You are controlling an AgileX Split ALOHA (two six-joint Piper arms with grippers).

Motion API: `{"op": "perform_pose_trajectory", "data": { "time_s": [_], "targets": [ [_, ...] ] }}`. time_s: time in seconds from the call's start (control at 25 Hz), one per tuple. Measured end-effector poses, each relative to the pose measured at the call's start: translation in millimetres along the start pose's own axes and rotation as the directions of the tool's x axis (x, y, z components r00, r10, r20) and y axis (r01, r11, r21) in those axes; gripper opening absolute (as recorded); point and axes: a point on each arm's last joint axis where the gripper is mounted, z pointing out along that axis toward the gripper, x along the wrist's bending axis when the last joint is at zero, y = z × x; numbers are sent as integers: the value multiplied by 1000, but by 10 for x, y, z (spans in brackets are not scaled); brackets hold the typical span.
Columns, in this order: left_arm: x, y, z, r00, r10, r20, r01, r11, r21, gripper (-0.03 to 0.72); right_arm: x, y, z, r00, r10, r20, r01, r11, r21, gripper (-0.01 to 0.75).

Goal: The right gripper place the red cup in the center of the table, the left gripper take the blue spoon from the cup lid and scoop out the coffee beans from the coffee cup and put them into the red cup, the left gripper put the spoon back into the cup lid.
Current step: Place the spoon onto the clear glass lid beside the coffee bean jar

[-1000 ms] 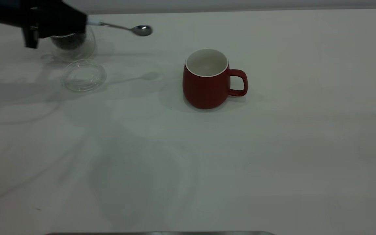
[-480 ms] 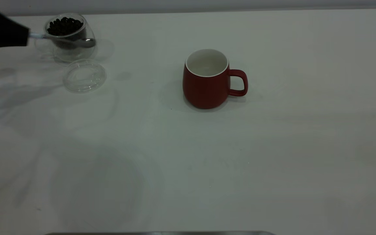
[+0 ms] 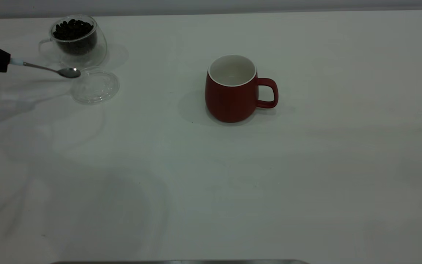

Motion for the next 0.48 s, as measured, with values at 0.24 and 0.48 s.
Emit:
{"op": "perform_pose_trajectory", "data": {
  "time_s": [0.24,0.48],
  "targets": [
    [157,-15,190,996,-74,41,75,997,-14,120,0,0,0,1000,0,0,0,1000,0,590],
    [219,-51,400,994,-94,61,94,996,4,120,0,0,0,1000,0,0,0,1000,0,590]
  ]
}}
